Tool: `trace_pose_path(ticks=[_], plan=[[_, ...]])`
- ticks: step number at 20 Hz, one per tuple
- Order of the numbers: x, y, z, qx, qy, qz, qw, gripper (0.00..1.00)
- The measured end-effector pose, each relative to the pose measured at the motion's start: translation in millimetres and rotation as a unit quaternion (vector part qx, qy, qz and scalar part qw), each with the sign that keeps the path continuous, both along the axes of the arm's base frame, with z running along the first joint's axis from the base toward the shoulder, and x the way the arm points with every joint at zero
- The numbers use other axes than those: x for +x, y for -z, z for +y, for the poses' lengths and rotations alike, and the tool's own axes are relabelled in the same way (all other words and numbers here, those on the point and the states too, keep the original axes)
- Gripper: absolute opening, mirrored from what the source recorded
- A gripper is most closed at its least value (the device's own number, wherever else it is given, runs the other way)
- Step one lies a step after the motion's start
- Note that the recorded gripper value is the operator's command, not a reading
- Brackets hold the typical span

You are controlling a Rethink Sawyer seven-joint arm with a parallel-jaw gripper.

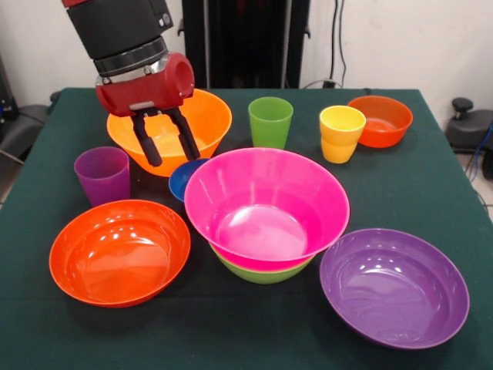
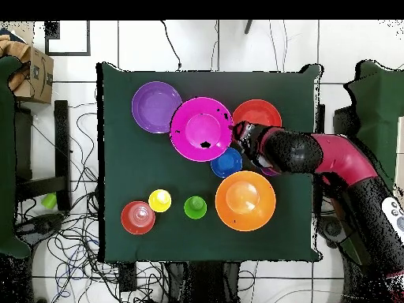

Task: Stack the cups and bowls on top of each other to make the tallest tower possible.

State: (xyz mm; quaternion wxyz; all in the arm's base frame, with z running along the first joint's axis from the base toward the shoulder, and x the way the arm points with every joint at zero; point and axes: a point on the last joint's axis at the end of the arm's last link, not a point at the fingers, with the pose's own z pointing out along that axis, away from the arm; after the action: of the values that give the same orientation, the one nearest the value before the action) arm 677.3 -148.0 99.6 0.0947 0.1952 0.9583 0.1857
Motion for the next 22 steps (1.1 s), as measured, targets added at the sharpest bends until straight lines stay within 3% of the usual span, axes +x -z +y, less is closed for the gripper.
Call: trace_pose_path(ticks=[9,16,22], plan=[[22.5,-0.3,21.9,-0.014,-0.012,-0.009,0.9998,1.00],[21.2,12.4,61.3,-0.026,-0.042,0.005,0.9987,1.00],[20.1,16.4,73.7,-0.029,-0.052,0.009,0.9982,1.00]])
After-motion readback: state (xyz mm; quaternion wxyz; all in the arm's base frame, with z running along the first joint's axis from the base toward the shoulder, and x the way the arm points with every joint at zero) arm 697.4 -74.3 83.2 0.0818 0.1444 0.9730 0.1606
